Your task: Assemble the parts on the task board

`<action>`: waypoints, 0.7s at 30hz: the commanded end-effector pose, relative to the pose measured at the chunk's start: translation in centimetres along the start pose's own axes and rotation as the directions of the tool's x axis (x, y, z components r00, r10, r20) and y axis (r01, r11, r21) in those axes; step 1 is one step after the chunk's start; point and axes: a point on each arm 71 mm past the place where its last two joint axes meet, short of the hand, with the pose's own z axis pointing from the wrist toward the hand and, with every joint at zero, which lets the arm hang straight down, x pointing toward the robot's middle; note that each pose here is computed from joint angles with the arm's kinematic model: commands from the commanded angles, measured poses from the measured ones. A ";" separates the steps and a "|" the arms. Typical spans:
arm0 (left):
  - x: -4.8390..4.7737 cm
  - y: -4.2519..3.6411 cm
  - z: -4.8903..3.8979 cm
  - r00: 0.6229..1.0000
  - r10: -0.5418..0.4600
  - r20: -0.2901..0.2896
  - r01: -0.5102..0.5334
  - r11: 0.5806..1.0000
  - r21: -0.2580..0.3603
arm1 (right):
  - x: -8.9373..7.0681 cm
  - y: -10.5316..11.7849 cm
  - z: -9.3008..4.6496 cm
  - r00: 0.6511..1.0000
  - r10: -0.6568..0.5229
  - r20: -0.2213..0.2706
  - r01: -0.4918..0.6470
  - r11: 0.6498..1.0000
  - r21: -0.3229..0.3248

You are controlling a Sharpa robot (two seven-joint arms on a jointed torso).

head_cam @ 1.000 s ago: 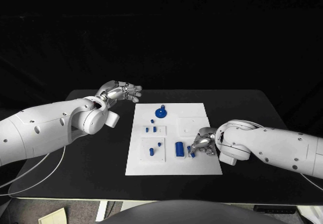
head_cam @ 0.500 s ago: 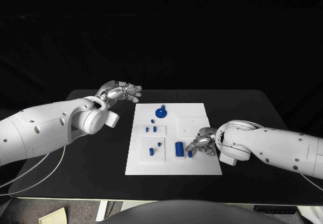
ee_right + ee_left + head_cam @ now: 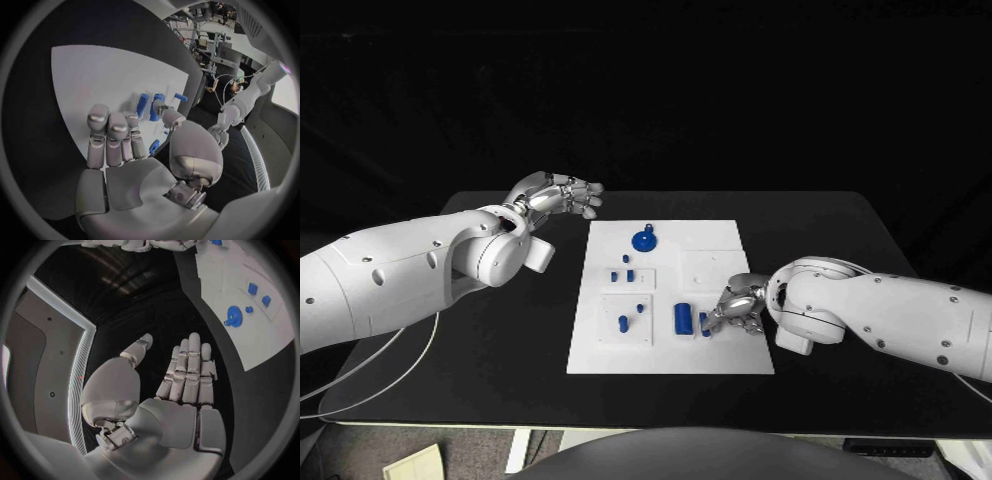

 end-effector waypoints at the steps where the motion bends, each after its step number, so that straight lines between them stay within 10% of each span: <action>1: 0.22 -0.14 0.13 1.000 -0.002 -0.013 0.002 1.000 0.008 | 0.4 0.2 -0.1 0.998 -0.051 -0.047 0.049 0.998 -0.036; 21: 0.27 -0.14 0.14 1.000 -0.003 -0.015 0.003 1.000 0.008 | 0.3 0.1 0.0 0.998 -0.051 -0.027 0.050 0.998 -0.027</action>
